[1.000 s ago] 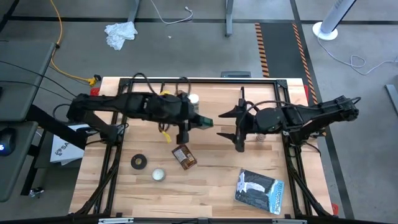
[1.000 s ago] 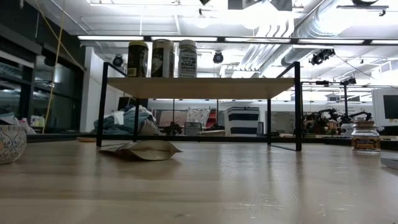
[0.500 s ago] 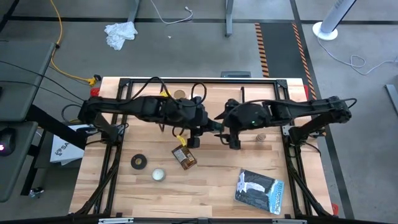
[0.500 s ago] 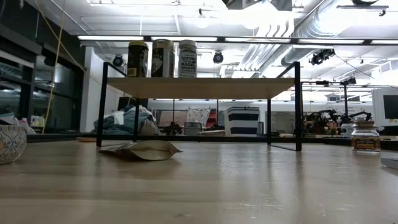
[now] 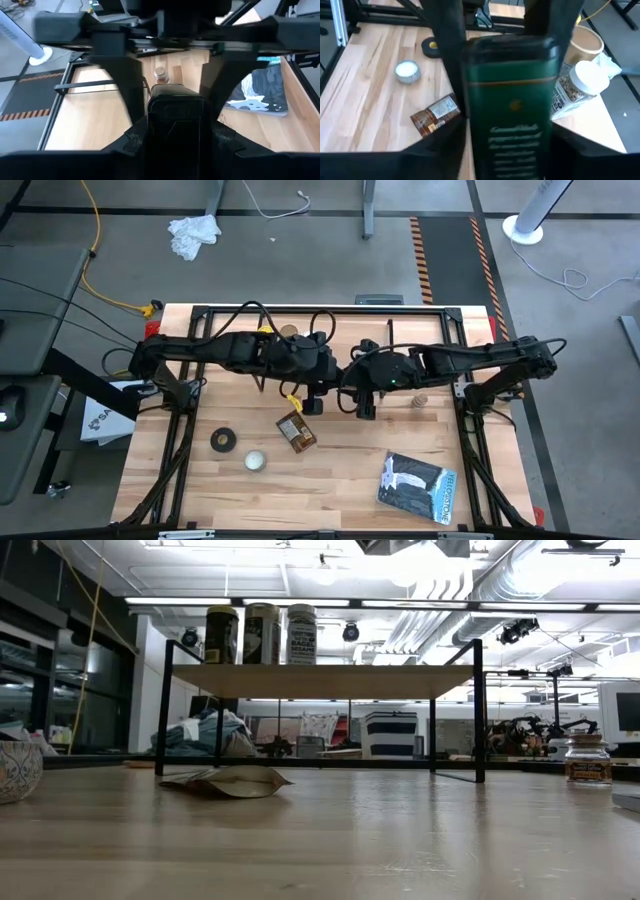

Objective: Shelf spices
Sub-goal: Put the black seasoning can on the shelf

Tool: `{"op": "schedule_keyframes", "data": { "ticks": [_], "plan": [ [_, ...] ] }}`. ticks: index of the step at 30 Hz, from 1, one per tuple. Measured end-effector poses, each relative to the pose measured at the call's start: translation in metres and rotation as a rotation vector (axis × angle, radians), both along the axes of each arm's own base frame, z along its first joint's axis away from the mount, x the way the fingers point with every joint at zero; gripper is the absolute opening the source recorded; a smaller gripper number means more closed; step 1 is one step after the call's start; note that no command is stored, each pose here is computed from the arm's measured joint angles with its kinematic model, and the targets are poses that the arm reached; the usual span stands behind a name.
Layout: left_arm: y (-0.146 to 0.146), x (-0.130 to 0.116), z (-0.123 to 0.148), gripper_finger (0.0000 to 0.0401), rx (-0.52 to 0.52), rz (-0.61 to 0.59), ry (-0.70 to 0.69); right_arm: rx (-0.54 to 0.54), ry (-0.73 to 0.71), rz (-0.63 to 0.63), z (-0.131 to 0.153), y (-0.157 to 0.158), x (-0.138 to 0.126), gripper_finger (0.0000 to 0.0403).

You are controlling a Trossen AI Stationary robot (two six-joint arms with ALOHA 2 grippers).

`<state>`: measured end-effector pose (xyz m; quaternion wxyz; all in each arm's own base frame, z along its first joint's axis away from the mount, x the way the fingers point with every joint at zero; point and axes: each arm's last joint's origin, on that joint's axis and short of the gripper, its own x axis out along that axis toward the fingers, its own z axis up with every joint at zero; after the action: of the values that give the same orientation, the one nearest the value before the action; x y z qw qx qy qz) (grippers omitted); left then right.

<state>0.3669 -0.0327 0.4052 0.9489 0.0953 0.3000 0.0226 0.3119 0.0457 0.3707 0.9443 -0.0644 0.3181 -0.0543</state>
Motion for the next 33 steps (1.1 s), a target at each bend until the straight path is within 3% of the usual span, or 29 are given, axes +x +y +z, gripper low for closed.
{"op": "schedule_keyframes", "data": {
  "ticks": [6,14,21,24,28,33],
  "plan": [
    [0.0,-0.005,0.003,0.0127,0.002,-0.004,0.008,-0.025,-0.005,0.014,0.001,0.0,0.0,0.0107],
    [0.003,-0.026,0.012,0.0167,-0.02,0.019,0.053,-0.026,0.014,0.006,-0.001,-0.001,-0.001,0.0107],
    [0.008,-0.073,0.031,0.0178,-0.084,0.086,0.117,-0.028,0.114,-0.004,-0.008,-0.006,-0.007,0.0107],
    [0.009,-0.101,0.051,0.0178,-0.132,0.164,0.021,0.022,0.098,-0.044,-0.008,-0.013,-0.005,0.0107],
    [0.005,-0.133,0.066,0.0179,-0.114,0.257,-0.172,0.062,-0.031,-0.114,0.001,-0.026,0.004,0.0107],
    [-0.004,-0.162,0.053,0.0179,-0.167,0.338,-0.376,0.107,-0.178,-0.188,0.0,-0.046,0.011,0.0107]
  ]
}}
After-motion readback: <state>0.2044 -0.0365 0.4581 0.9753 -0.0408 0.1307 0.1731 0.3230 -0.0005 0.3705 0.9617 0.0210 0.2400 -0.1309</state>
